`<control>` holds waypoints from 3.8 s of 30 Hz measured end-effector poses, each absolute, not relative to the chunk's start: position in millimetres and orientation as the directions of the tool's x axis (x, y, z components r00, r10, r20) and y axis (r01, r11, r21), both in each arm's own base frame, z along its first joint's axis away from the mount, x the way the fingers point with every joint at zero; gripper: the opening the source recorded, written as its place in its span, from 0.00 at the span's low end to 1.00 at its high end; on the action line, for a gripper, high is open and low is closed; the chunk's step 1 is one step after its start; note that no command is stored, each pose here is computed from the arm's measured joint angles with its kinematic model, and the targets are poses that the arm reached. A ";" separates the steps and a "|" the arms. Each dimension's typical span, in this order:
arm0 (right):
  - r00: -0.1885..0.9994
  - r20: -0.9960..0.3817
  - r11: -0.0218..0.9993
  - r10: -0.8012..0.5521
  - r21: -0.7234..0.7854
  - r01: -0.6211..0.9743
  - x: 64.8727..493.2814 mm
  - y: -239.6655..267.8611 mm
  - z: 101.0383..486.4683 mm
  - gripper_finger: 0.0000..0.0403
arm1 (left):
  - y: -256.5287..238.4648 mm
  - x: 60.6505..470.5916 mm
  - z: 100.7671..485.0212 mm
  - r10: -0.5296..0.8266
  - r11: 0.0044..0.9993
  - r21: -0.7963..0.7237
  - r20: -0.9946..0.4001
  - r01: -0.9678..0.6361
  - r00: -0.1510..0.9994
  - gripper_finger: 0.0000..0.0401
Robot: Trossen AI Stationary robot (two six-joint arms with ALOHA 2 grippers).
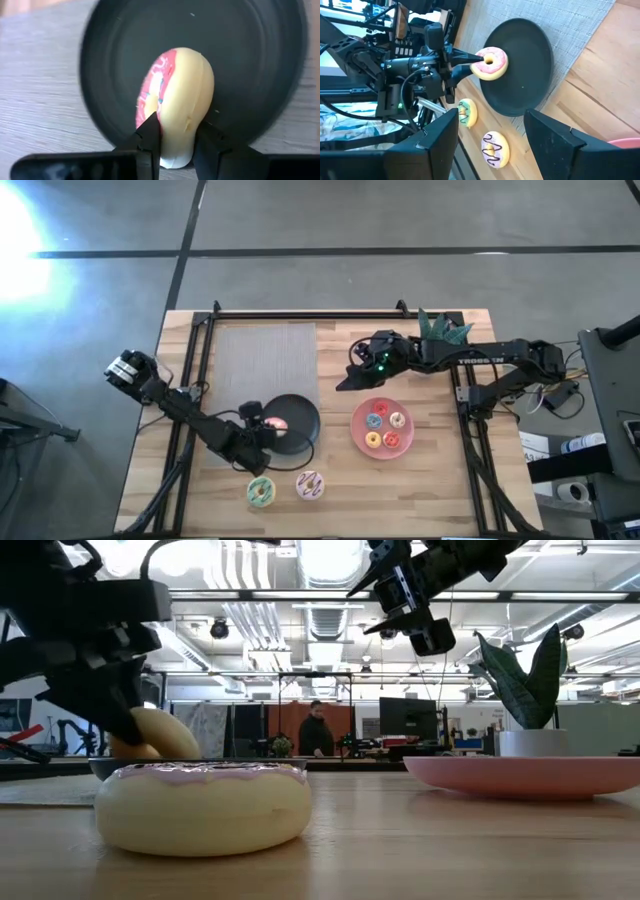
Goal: Pick & Place donuts
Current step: Put the large pink donut onto the black plate, then put the large green donut onto the black plate
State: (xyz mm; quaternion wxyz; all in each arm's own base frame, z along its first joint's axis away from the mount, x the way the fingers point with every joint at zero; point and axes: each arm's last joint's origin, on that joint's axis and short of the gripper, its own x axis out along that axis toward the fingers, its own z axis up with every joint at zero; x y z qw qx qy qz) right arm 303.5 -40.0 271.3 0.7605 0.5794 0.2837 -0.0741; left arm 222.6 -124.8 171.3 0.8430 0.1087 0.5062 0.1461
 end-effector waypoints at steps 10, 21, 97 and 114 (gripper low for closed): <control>0.827 -0.518 0.324 0.217 0.838 0.440 303.5 -40.0 271.1 0.54 | -127.5 222.4 171.5 0.280 0.960 0.240 -0.868 -0.147 0.411 0.35; 0.781 -0.578 0.353 0.235 0.800 0.486 299.0 -38.9 264.8 0.54 | -141.2 234.3 203.4 0.175 0.984 0.135 -0.871 -0.119 0.459 0.42; 0.830 -0.323 0.235 0.455 0.942 0.238 361.7 51.5 229.2 0.53 | -162.9 197.0 228.9 0.063 0.831 -0.366 -0.687 -0.420 0.724 0.00; 0.822 -0.329 0.321 0.466 0.928 0.189 427.9 64.9 215.2 0.53 | -112.5 212.3 249.1 0.179 0.838 -0.290 -0.654 -0.461 0.735 0.00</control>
